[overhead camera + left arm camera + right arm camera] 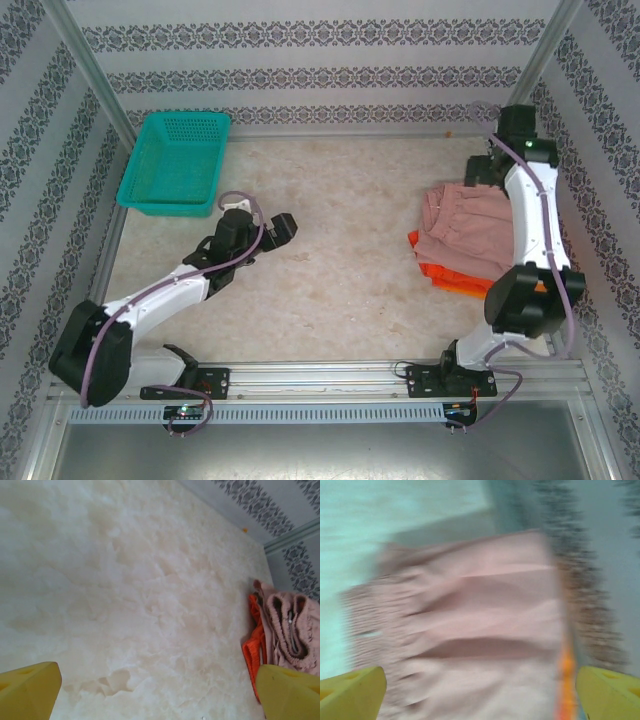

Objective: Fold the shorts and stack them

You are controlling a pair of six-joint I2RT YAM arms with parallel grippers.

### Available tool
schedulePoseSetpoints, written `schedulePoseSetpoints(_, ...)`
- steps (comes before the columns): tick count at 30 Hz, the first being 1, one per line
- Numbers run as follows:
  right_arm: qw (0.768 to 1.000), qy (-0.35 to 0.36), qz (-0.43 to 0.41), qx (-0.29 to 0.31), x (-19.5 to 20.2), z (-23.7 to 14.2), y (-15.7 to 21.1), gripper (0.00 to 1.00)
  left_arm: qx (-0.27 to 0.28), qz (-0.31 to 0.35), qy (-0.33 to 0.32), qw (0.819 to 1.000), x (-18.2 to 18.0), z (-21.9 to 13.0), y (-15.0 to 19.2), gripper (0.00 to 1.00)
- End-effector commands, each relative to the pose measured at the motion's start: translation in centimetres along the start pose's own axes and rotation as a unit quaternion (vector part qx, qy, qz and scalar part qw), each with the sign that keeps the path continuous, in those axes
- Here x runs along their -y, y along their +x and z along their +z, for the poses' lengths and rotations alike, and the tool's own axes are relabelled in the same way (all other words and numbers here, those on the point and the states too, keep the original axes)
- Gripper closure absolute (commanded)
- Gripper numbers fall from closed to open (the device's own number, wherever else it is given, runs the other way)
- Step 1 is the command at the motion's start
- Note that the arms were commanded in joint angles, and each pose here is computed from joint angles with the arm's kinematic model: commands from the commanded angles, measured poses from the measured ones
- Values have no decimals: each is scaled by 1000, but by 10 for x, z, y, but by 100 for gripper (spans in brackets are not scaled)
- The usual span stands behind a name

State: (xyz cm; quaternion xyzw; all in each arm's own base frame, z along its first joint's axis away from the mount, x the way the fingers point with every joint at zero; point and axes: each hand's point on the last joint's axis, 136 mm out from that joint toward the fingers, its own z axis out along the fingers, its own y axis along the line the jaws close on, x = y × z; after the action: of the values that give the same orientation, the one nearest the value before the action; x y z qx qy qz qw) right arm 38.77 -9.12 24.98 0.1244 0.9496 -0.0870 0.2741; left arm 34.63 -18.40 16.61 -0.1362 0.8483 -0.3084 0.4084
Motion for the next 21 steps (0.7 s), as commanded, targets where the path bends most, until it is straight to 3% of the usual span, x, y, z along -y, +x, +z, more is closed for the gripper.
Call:
schedulePoseSetpoints(1, 973, -217, 77, -23, -85, -2, 22, 3, 17, 31, -47, 998, -21, -13, -6, 0)
schedulePoseSetpoints(7, 953, -261, 105, -109, -124, 62, 91, 3, 58, 61, -89, 992, -38, -39, -25, 0)
schedulePoseSetpoints(10, 951, -234, 115, -168, -122, 97, 126, 3, 89, 87, -123, 985, -53, -55, -36, 0)
schedulePoseSetpoints(13, 948, -221, 112, -197, -120, 109, 146, 3, 123, 115, -176, 970, -76, -72, -47, 0)
schedulePoseSetpoints(17, 952, -244, 109, -151, -120, 76, 127, 2, 162, 145, -248, 944, -110, -96, -61, 0)
schedulePoseSetpoints(21, 958, -274, 85, -12, -116, 24, 91, 3, 216, 221, -298, 903, -129, -116, -82, 0)
